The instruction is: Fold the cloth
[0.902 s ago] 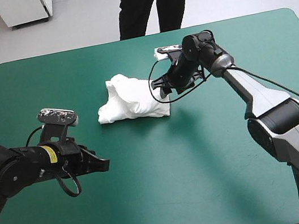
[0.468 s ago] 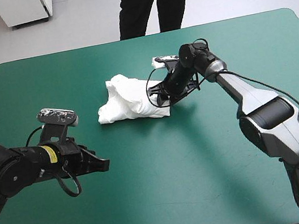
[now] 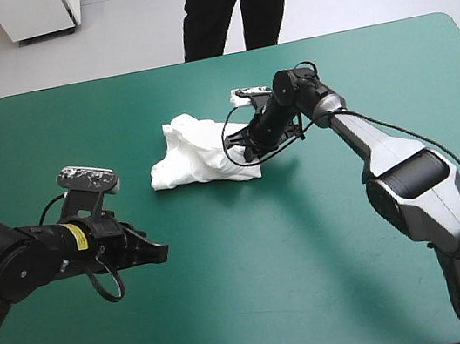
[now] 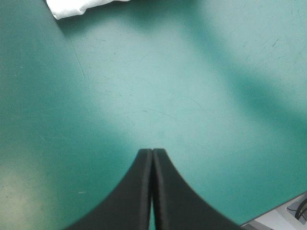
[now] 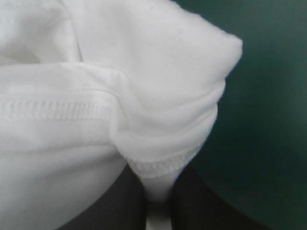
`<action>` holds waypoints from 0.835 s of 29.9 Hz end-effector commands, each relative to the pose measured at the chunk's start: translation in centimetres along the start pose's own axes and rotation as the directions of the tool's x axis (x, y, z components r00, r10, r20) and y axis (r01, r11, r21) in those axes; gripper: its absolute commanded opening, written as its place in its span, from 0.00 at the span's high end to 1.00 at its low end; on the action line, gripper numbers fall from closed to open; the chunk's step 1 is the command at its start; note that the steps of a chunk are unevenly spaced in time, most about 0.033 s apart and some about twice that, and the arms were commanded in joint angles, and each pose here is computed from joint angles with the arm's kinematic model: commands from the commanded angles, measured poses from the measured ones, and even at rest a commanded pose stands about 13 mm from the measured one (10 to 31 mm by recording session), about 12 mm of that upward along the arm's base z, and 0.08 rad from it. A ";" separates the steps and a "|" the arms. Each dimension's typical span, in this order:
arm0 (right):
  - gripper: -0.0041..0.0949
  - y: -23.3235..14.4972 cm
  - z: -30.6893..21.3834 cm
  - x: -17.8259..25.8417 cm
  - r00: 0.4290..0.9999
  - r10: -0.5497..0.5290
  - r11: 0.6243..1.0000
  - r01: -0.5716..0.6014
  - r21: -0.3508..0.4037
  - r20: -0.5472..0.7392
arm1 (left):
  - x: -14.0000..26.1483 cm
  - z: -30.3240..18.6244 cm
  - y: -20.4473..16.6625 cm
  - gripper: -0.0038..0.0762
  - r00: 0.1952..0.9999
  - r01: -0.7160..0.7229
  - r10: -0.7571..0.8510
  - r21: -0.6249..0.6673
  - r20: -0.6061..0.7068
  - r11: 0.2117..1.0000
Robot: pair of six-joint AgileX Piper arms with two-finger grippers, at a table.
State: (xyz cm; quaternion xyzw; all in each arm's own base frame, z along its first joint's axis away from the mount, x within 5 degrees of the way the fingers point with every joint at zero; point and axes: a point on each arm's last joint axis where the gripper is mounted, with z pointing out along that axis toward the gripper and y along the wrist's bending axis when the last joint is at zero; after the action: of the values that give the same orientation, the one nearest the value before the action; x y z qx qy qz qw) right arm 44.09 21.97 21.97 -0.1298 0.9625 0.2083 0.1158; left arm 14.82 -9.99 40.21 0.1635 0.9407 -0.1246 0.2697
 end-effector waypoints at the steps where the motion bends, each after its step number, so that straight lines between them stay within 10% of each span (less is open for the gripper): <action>1: 0.98 -0.7 -2.5 -0.1 0.999 -0.050 0.993 0.048 0.104 0.014 | -0.2 -1.1 -0.3 0.96 0.999 0.018 -0.020 0.037 0.045 0.999; 25: 0.98 -17.7 -12.3 14.2 0.969 0.211 0.873 -0.247 0.422 0.130 | 0.0 -1.1 -0.6 0.96 0.999 0.045 -0.047 0.069 0.026 0.997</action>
State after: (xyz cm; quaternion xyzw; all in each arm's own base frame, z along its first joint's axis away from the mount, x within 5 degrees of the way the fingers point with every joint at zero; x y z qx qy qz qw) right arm 36.22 2.49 21.76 0.0403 0.9828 0.0784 0.1622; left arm 14.60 -10.31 40.22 0.1528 0.9422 -0.1481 0.2588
